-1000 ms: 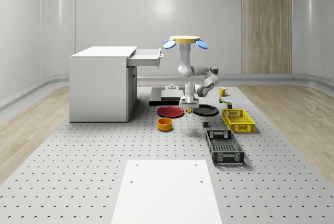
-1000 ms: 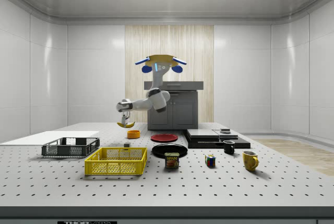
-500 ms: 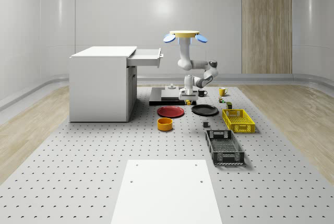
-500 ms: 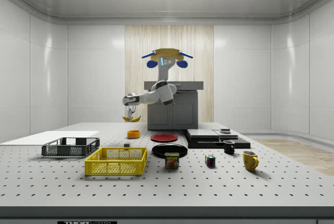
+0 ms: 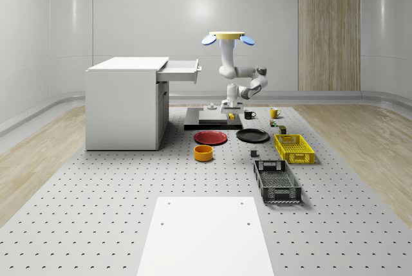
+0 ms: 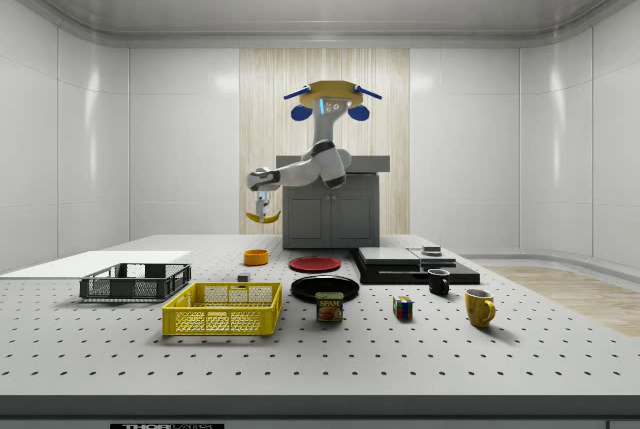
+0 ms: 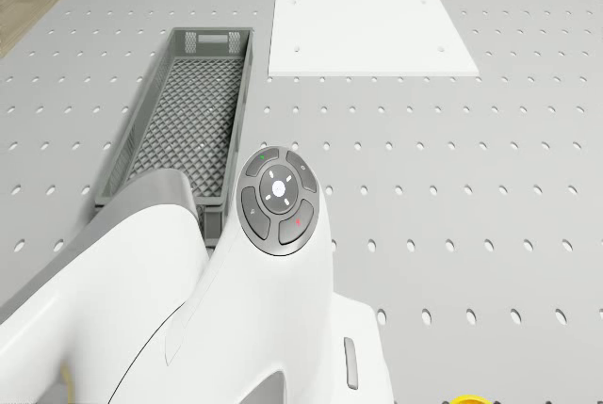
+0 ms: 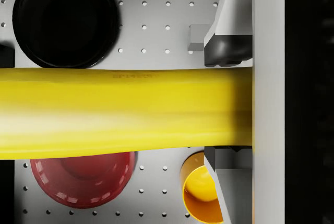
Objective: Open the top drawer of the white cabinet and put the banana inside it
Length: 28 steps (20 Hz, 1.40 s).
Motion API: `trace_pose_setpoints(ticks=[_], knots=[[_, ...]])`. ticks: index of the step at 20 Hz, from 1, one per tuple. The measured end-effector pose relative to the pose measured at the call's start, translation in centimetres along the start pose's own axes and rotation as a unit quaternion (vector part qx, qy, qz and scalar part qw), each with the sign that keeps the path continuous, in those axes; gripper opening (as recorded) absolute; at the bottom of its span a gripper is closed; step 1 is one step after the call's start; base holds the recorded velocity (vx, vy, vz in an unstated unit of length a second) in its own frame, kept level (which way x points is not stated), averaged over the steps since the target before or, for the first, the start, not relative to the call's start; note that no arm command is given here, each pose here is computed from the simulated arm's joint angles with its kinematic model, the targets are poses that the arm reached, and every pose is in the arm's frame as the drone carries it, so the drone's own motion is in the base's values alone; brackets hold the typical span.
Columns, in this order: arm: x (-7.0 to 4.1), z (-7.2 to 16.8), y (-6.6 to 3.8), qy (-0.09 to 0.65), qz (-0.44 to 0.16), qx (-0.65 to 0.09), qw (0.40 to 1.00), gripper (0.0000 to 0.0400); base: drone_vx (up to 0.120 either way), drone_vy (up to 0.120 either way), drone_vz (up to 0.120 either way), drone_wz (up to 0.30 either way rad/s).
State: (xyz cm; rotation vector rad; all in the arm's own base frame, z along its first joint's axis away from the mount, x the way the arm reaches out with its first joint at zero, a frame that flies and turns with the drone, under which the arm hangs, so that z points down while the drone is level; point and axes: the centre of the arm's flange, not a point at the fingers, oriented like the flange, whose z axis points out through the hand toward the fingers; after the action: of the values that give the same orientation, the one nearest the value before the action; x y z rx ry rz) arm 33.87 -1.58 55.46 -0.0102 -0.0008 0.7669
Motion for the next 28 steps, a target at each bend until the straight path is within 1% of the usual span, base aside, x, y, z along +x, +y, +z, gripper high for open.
trace_pose_setpoints(ticks=[15,20,28], knots=[[0.0,0.0,0.0,0.0,0.0,0.0,1.0,0.0193,-0.12,0.0,0.12,0.0],[0.0,0.0,0.0,0.0,0.0,0.0,1.0,0.0193,-0.12,0.0,0.024,0.0],[0.0,0.0,0.0,0.0,0.0,0.0,1.0,0.0193,-0.12,0.0,0.12,0.0]])
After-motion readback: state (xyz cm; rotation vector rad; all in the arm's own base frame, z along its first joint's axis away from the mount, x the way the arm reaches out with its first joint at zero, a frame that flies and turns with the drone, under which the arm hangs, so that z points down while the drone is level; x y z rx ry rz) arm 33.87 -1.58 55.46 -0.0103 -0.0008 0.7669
